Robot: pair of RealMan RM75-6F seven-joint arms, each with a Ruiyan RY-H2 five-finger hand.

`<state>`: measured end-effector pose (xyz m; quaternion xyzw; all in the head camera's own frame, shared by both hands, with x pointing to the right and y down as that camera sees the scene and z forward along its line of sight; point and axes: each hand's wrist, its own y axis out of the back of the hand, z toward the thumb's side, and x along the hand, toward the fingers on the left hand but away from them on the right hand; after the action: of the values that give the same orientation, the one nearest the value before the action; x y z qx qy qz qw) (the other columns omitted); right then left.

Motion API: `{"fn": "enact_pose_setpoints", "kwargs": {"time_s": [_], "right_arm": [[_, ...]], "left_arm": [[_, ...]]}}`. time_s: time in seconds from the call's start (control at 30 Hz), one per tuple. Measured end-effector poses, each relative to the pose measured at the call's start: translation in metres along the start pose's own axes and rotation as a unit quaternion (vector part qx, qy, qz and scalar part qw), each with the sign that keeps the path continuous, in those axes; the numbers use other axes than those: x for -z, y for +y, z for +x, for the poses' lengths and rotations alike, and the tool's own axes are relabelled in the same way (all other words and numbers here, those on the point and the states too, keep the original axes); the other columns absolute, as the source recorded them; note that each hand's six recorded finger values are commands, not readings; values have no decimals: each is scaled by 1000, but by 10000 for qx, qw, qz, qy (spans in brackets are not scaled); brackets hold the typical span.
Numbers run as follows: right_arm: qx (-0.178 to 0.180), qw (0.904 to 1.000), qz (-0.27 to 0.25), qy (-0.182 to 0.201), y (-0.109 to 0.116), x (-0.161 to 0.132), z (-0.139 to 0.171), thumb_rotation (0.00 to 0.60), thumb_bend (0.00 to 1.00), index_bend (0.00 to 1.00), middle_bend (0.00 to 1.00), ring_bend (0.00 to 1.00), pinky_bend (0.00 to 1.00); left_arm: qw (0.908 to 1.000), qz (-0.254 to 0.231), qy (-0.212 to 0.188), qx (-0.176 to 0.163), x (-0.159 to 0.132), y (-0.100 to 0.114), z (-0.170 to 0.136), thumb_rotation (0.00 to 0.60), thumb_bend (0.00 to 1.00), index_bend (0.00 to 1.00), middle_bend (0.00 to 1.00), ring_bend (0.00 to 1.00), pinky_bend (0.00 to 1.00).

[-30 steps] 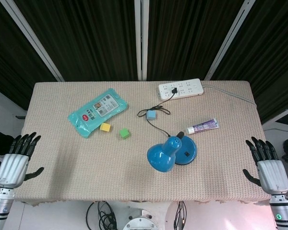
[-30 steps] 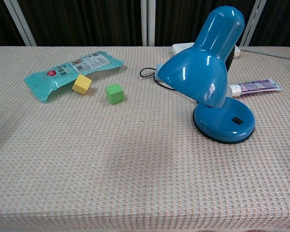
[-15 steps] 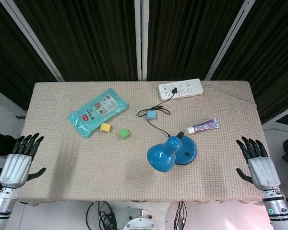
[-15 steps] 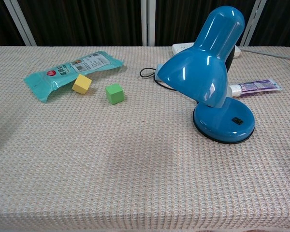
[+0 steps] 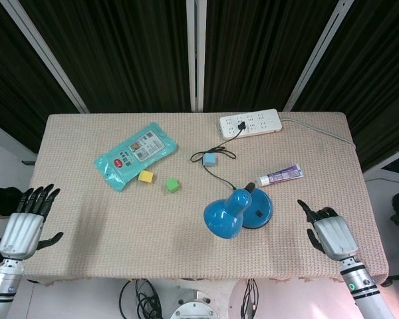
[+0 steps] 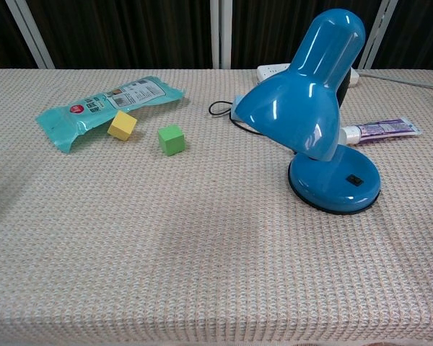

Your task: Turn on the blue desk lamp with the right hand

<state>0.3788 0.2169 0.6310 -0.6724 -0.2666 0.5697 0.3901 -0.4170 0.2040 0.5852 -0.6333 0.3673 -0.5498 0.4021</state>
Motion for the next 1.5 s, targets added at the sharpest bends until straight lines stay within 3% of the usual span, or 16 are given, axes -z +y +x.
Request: {"fn": "enact_pose_setpoints", "kwargs": {"time_s": [0.27, 0.53, 0.93, 1.5], "right_arm": [[-599, 9977, 177, 255, -24, -25, -8, 600, 579, 0, 802, 721, 590], [-1041, 9940, 6, 330, -38, -42, -21, 600, 578, 0, 820, 738, 606], [-1238, 9907, -99, 562, -40, -66, -41, 600, 578, 0, 821, 737, 606], [-1541, 9865, -10, 555, -50, -69, -42, 600, 579, 0, 821, 738, 606]], "left_arm": [[10000, -12, -6, 6, 0, 0, 0, 600, 131, 0, 0, 0, 0], [10000, -23, 2, 24, 1, 0, 0, 600, 131, 0, 0, 0, 0], [10000, -74, 10, 12, 4, 2, -1, 600, 131, 0, 0, 0, 0], [9999, -97, 33, 12, 5, 3, -1, 600, 131, 0, 0, 0, 0]]}}
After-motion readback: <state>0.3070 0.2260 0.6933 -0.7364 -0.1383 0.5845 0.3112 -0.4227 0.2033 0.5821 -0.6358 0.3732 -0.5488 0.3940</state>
